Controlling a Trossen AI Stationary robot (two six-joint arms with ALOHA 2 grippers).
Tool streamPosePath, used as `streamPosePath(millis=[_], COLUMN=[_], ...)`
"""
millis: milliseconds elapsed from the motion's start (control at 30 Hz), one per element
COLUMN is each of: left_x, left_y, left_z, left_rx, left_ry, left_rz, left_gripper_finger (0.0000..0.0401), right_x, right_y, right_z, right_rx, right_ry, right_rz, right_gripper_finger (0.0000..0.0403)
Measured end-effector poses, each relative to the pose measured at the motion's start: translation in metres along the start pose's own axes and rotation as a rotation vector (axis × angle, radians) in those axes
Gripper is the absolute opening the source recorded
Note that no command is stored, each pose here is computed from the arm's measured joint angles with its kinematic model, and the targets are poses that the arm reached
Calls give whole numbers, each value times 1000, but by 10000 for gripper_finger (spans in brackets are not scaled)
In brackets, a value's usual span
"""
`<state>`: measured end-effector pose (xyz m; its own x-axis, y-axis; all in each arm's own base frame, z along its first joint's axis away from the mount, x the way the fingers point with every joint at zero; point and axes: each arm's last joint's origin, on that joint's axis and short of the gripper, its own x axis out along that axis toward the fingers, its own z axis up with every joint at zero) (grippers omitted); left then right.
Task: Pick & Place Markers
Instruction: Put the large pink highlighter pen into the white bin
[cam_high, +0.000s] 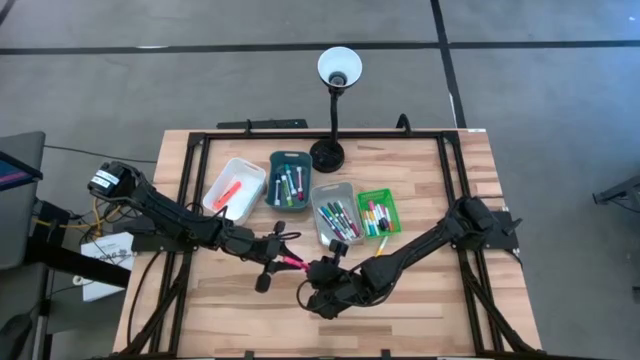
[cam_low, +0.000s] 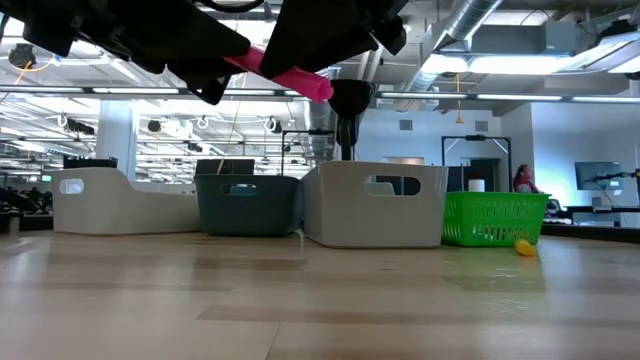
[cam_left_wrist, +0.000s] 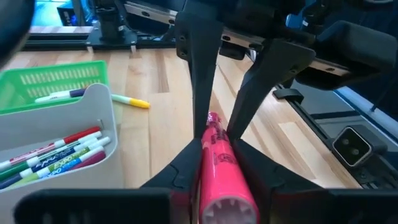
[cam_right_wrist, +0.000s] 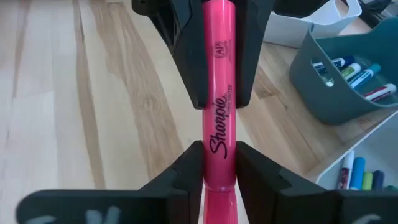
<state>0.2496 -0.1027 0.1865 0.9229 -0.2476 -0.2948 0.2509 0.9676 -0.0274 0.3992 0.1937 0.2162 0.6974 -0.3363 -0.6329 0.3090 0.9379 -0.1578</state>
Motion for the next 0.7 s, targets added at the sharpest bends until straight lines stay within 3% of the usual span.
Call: streamPosePath(millis=[333,567,700], left_x=[-2,-15,-40], left_y=[12,11,19], left_z=[-5,-2,5], left_rx=[-6,-57,-22], left_ry=[53,99,149], left_rz=[241,234,415], left_gripper_finger=[67,72,71], right_x=[4,-1,-4], right_y=[-8,-18,-23], right_z=[5,-9,-18], right_rx=[-38,-148,-119], right_ry=[-57,-16,45], right_rz=[-126,-311,-342], right_gripper_finger=[171,216,226])
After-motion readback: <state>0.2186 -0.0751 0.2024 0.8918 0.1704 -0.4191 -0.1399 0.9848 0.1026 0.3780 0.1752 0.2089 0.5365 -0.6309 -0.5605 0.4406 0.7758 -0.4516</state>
